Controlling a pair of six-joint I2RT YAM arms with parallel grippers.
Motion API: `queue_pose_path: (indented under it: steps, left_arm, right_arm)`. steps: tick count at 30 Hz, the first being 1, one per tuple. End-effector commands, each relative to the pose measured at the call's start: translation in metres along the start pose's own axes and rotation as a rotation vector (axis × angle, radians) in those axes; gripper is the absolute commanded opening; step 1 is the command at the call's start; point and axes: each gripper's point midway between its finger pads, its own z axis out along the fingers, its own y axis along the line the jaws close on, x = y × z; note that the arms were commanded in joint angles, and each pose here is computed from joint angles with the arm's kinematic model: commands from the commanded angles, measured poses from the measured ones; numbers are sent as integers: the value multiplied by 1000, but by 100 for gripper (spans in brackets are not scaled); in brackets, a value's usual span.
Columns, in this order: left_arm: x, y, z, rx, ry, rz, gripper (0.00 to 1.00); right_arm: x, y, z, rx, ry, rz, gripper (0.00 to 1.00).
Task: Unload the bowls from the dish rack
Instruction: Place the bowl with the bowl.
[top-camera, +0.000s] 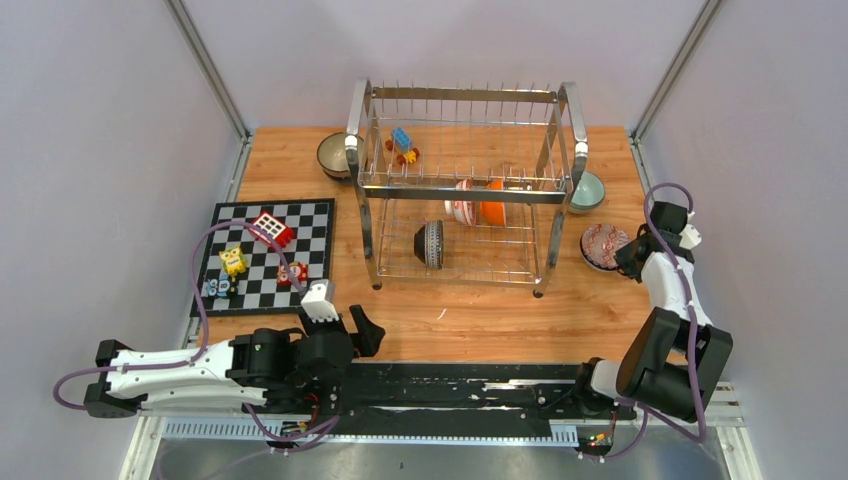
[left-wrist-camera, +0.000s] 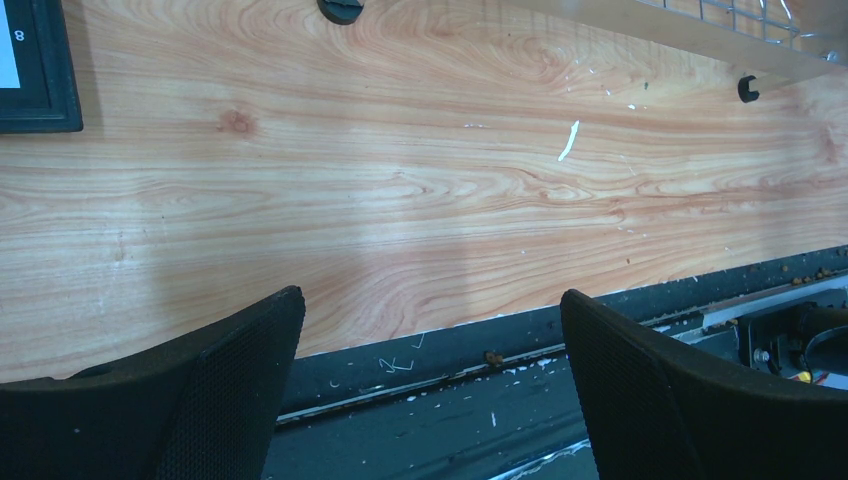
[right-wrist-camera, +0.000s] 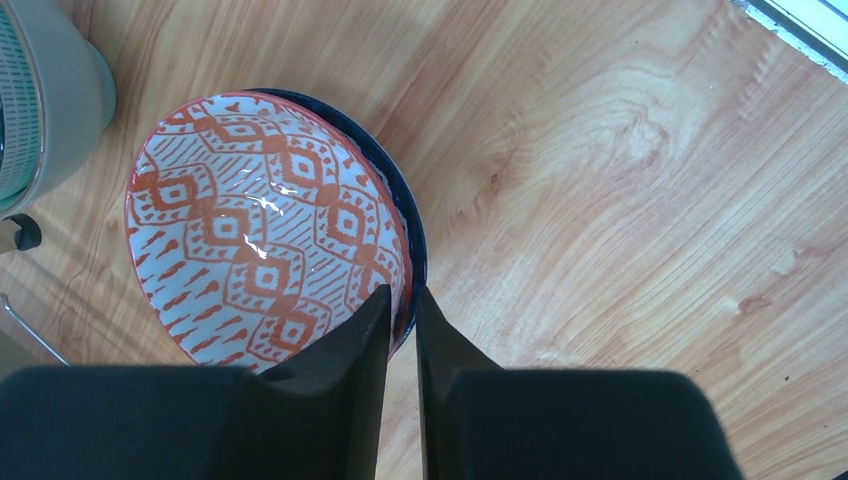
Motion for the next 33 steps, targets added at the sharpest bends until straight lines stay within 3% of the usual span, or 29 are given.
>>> queue_pose_path:
  steps: [1, 6, 13, 18, 22, 27, 33]
  left_arm:
    - [-3, 2, 2, -9, -27, 5, 100]
    - [-5, 1, 2, -8, -32, 10, 100]
    - [-7, 1, 1, -11, -35, 15, 100]
    - [-18, 3, -3, -22, -67, 30, 100]
    - [-37, -2, -9, -18, -127, 58, 100]
    - [-59, -3, -16, -40, -191, 99, 100]
    - [-61, -6, -19, -6, -187, 201, 100]
  right_arm:
    - [-3, -1, -7, -16, 0, 23, 22]
    - [-16, 15, -25, -84, -35, 56, 41]
    - [-23, 32, -48, -136, -70, 31, 40]
    - [-19, 56, -115, -279, -176, -5, 38]
    - [-8, 46, -173, -363, -255, -31, 40]
    - [26, 40, -228, -520, -225, -211, 40]
    - [96, 64, -287, -989, -53, -530, 41]
